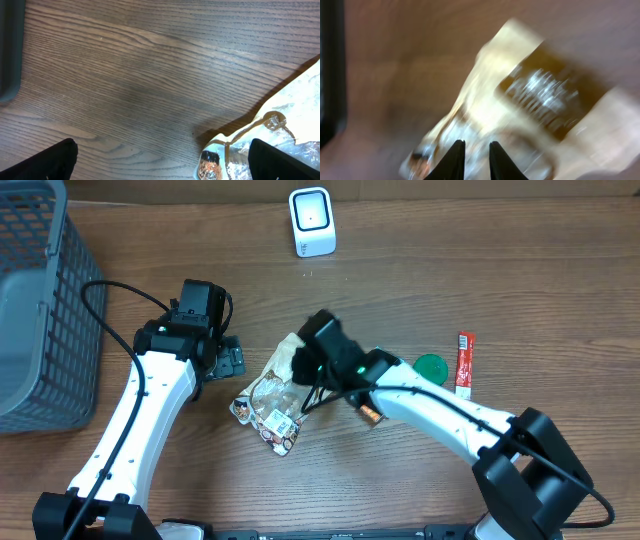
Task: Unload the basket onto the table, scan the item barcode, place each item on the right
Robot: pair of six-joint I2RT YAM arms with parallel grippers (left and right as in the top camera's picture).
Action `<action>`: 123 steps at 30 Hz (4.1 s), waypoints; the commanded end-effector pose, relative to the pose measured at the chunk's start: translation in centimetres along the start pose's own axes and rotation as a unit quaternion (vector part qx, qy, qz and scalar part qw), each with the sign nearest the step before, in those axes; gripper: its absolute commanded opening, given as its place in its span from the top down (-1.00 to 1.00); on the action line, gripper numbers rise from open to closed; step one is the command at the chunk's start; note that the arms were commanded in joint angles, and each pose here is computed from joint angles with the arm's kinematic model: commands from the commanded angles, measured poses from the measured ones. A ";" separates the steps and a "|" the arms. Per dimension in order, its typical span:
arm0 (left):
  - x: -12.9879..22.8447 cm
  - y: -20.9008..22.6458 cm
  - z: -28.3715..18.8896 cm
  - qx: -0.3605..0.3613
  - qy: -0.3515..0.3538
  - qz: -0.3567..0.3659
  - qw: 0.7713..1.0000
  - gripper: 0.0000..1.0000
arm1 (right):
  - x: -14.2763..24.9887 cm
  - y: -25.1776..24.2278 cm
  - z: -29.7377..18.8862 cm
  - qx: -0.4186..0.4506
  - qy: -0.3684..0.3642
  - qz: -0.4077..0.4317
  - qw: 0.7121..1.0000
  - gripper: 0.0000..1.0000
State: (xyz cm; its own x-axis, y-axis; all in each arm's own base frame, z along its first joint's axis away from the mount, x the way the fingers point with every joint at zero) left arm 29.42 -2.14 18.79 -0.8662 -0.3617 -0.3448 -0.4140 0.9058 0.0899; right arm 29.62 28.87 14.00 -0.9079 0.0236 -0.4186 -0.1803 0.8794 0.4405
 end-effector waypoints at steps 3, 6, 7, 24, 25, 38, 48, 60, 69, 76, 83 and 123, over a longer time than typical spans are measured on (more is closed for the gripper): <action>-0.5 0.0 -0.6 0.003 -0.013 -0.002 1.000 -1.00 | -1.2 -1.5 2.5 0.029 -0.032 -0.001 0.999 0.65; -0.5 0.0 -0.6 0.003 -0.013 -0.002 1.000 -1.00 | -0.5 -2.2 3.7 0.042 -0.016 -0.001 0.999 0.65; -0.5 0.0 -0.6 0.003 -0.013 -0.002 1.000 -1.00 | -0.3 -2.4 3.9 0.046 -0.011 -0.003 0.999 0.65; -0.5 0.0 -0.6 0.003 -0.013 -0.002 1.000 -0.99 | 3.5 -4.2 1.5 0.099 0.114 0.072 0.986 0.74; -0.5 0.0 -0.6 0.003 -0.013 -0.002 1.000 -0.99 | 3.8 -4.1 1.4 0.095 0.126 0.074 0.985 0.74; -0.5 0.0 -0.6 0.003 -0.013 -0.002 1.000 -1.00 | 2.2 -2.1 -1.4 0.040 0.112 -0.010 0.993 0.40; -1.0 0.9 -0.7 -0.043 -0.038 0.050 0.997 -1.00 | 3.4 -3.0 -1.8 0.073 0.141 0.038 0.987 0.53; -1.2 0.6 -0.6 -0.033 -0.043 0.049 0.997 -1.00 | 4.1 -3.4 -1.9 0.099 0.150 0.060 0.982 0.56; -2.1 -3.9 -1.1 0.155 -0.047 0.092 0.982 -0.99 | 4.6 -3.6 -2.0 0.114 0.157 0.054 0.979 0.50; -0.6 -7.0 0.8 0.265 0.015 0.205 0.942 -0.88 | 4.6 -4.1 -2.1 0.129 0.157 0.056 0.978 0.28; -0.4 -8.4 5.8 0.253 0.050 0.228 0.939 -0.27 | 4.8 -4.3 -1.9 0.132 0.161 0.057 0.976 -0.24; 3.0 -8.4 14.3 0.189 0.165 0.233 0.940 -0.15 | 5.6 -5.8 2.2 0.081 0.062 0.184 0.978 -0.60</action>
State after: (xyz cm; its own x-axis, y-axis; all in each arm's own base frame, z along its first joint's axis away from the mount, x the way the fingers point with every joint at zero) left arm 35.56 -8.22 7.17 -0.9863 0.0885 -0.1392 0.1197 0.9646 -0.2351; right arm 26.15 25.46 7.85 -0.9606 0.2450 -0.1314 0.1695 0.8906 0.4220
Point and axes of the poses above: each gripper's point midway between its finger pads, its own z axis out along the fingers, its own y axis along the line the jaws close on, x = y × z, the point moved 7 cm from there along -z, back along the fingers, and after that the axes turned 9 degrees about -z, right-handed, at the moved point
